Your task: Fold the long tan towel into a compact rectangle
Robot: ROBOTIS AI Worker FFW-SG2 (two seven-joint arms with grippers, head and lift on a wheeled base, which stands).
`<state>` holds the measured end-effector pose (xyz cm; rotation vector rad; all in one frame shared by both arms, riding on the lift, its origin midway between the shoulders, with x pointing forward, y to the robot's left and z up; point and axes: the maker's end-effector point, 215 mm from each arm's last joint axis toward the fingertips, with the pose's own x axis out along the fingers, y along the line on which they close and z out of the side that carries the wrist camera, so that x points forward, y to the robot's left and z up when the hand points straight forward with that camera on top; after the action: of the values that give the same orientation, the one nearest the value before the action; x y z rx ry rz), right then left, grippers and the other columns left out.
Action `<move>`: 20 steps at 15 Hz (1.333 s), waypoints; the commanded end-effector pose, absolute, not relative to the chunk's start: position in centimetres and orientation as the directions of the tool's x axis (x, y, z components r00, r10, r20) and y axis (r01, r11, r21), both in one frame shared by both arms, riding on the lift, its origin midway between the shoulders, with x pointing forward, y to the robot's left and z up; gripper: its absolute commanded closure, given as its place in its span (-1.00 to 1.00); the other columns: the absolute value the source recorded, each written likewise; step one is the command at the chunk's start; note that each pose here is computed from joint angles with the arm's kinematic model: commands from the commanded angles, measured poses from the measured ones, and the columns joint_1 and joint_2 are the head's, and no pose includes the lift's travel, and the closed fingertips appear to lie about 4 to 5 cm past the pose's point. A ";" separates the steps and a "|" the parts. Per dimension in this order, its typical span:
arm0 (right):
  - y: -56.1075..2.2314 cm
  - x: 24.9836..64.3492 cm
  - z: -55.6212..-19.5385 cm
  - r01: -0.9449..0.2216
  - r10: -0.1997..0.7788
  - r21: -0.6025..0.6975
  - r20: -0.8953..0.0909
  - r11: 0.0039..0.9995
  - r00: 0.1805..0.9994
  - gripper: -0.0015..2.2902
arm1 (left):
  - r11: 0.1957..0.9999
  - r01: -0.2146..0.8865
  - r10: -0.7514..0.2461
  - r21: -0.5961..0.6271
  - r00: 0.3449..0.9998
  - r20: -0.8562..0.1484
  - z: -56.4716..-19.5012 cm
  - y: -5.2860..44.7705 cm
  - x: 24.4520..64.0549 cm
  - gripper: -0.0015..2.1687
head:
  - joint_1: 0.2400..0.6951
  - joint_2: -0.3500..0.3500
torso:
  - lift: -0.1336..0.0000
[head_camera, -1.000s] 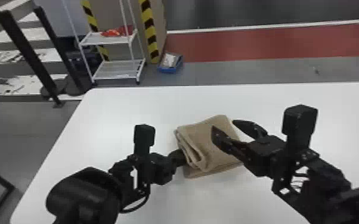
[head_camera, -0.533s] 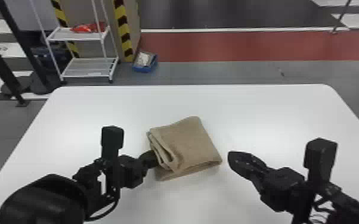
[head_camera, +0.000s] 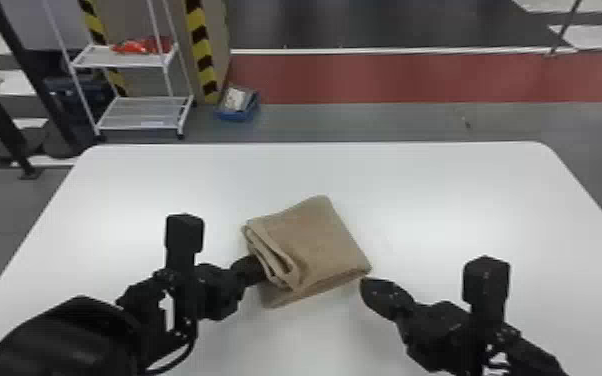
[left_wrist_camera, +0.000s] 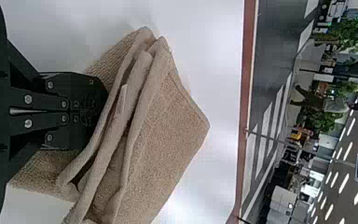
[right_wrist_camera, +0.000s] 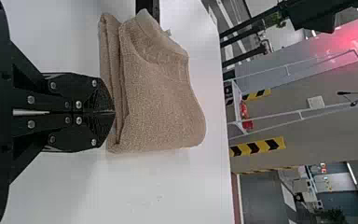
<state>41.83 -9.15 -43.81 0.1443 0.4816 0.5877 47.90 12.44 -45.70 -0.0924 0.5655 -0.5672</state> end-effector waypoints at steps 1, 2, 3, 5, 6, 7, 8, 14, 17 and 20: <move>-8.4 42.8 -44.8 -0.499 0.561 0.258 -0.411 0.827 0.718 0.86 | 0.843 0.484 -0.533 -0.236 0.694 -0.484 -45.7 12.6 47.8 0.76 | 1.00 0.12 | -0.84; -8.3 43.5 -44.7 -0.495 0.556 0.255 -0.410 0.831 0.722 0.86 | 0.841 0.487 -0.537 -0.236 0.695 -0.478 -45.4 12.5 47.9 0.76 | 1.00 0.12 | -0.84; -8.3 44.5 -44.5 -0.492 0.547 0.241 -0.417 0.836 0.726 0.86 | 0.841 0.487 -0.537 -0.237 0.697 -0.475 -45.1 12.5 47.9 0.76 | 1.00 0.13 | -0.84; -8.2 45.9 -44.9 -0.485 0.536 0.232 -0.436 0.843 0.723 0.86 | 0.841 0.486 -0.538 -0.240 0.700 -0.470 -44.7 13.2 47.4 0.77 | 1.00 0.14 | -0.84; -8.3 46.7 -45.0 -0.484 0.533 0.228 -0.438 0.845 0.724 0.86 | 0.846 0.477 -0.530 -0.237 0.708 -0.467 -44.2 14.1 47.0 0.76 | 1.00 0.15 | -0.84; -8.5 47.2 -45.3 -0.478 0.522 0.219 -0.448 0.851 0.725 0.86 | 0.847 0.472 -0.529 -0.243 0.707 -0.470 -43.9 14.9 46.2 0.76 | 1.00 0.16 | -0.84; -8.3 47.8 -45.4 -0.479 0.524 0.219 -0.450 0.850 0.723 0.86 | 0.848 0.470 -0.528 -0.245 0.715 -0.458 -43.0 15.5 45.6 0.77 | 1.00 0.18 | -0.84; -9.9 51.5 -46.2 -0.461 0.489 0.183 -0.471 0.868 0.734 0.86 | 0.858 0.464 -0.513 -0.221 0.747 -0.423 -39.3 18.9 42.8 0.77 | 1.00 0.31 | -0.84; -9.6 55.3 -45.1 -0.468 0.485 0.160 -0.462 0.869 0.742 0.86 | 0.856 0.469 -0.517 -0.219 0.746 -0.420 -39.0 18.7 42.6 0.76 | 1.00 0.30 | -0.84; -7.4 58.5 -43.4 -0.491 0.504 0.148 -0.420 0.859 0.755 0.86 | 0.849 0.481 -0.527 -0.218 0.746 -0.407 -38.5 17.9 43.1 0.77 | 1.00 0.29 | -0.84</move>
<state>56.96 -8.58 -44.15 0.0289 0.4853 0.5302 42.81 18.21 -38.72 -0.1013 0.4810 -0.5469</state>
